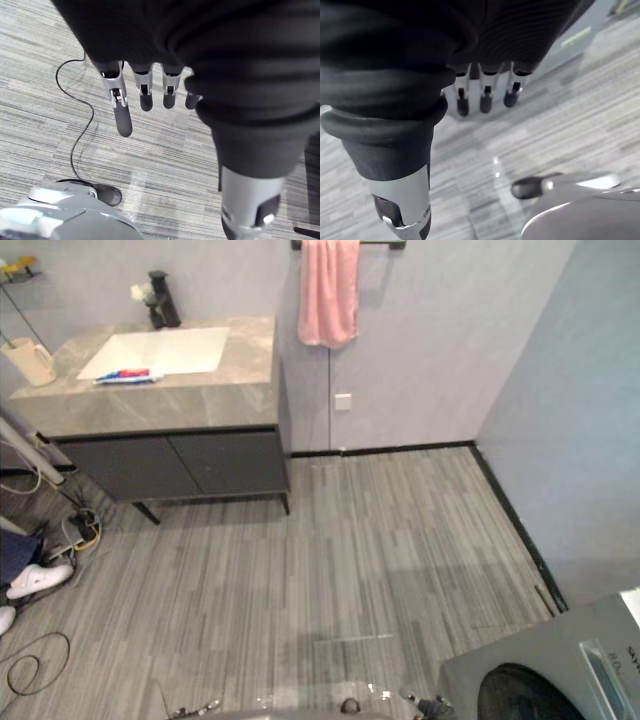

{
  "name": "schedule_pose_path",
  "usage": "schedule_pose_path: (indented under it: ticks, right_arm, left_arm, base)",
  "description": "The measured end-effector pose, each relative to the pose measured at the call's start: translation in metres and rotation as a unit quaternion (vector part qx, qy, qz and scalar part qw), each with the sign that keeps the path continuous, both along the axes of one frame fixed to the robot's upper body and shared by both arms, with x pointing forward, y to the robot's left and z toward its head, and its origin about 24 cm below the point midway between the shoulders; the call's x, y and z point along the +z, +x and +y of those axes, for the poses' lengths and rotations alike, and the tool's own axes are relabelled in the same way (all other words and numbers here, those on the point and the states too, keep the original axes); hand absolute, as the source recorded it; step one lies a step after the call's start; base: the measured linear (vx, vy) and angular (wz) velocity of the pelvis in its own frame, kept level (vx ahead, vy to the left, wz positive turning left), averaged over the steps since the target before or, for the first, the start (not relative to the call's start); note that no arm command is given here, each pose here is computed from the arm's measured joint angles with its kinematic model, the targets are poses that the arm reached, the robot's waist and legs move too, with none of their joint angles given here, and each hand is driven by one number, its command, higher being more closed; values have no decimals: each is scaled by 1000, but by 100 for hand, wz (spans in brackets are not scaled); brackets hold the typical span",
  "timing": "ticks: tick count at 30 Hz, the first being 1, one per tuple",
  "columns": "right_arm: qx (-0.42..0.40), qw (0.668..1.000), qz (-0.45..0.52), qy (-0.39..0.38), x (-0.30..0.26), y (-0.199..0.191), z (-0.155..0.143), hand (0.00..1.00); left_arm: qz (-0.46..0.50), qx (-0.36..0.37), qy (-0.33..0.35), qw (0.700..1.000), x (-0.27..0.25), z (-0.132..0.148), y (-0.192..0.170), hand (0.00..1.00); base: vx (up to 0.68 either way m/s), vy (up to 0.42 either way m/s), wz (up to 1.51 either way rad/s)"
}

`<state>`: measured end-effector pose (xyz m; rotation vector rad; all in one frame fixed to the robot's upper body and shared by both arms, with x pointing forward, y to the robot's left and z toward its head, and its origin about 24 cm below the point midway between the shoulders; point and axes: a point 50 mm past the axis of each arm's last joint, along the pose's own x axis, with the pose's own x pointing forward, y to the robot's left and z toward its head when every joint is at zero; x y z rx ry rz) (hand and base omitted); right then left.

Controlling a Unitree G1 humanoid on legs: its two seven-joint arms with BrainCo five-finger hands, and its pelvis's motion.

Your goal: Organize washtable

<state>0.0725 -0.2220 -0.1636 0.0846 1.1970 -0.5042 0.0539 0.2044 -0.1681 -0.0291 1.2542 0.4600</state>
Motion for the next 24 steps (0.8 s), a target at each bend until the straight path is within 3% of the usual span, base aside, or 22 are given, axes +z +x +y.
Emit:
schedule_pose_path:
  ticks: [24]
  right_arm:
    - [1, 1000, -2, 5, 0, 4, 2, 0]
  left_arm:
    - [-6, 3, -15, 1000, 0, 1, 2, 0]
  base:
    - [-26, -4, 0]
